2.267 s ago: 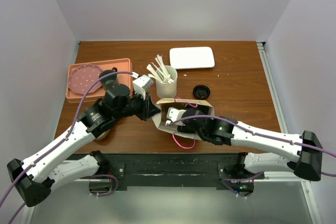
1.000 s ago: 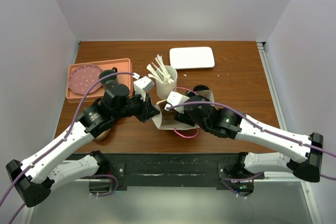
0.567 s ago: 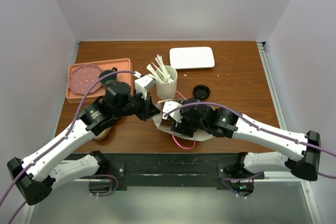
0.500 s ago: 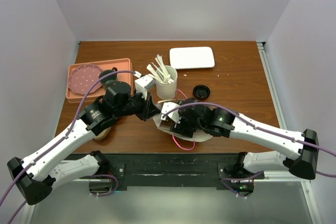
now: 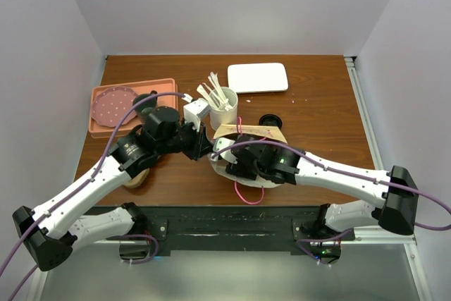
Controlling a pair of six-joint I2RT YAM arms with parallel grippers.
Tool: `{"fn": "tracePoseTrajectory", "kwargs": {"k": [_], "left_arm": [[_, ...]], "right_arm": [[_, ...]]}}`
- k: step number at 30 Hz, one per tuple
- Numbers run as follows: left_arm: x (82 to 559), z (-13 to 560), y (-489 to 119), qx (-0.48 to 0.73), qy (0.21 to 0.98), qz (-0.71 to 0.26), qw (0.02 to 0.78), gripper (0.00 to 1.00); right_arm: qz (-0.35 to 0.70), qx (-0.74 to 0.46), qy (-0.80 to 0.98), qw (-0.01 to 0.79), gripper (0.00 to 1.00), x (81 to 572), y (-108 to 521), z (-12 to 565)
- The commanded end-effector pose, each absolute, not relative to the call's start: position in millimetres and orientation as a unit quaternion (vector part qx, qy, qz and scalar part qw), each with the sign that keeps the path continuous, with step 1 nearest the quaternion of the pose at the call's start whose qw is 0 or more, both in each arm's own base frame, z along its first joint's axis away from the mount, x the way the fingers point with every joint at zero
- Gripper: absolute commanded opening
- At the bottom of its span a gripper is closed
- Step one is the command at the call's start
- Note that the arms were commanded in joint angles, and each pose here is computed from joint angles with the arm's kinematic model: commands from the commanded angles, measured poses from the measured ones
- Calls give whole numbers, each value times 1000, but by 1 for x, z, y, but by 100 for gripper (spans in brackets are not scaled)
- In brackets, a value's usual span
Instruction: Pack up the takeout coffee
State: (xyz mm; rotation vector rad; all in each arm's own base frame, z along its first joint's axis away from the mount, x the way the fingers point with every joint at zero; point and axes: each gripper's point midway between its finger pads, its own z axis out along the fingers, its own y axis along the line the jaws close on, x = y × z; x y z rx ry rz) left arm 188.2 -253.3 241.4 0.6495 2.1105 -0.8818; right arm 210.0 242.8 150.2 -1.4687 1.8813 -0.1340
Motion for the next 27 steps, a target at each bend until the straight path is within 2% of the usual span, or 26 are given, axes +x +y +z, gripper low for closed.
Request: {"fn": "tracePoseTrajectory", "kwargs": {"k": [1,16,27], "left_arm": [[191,268,-260,257,804,-360,397,10],[192,264,-265,256,808,-361,389,9],[192,264,-266,255,808,-361,389,9]], "right_arm": [[-98,-555,729,389,6,222,227,160],[-109,-533,735,403,6,223,214,168],[-159,-527,718,426,5,236,198,177]]}}
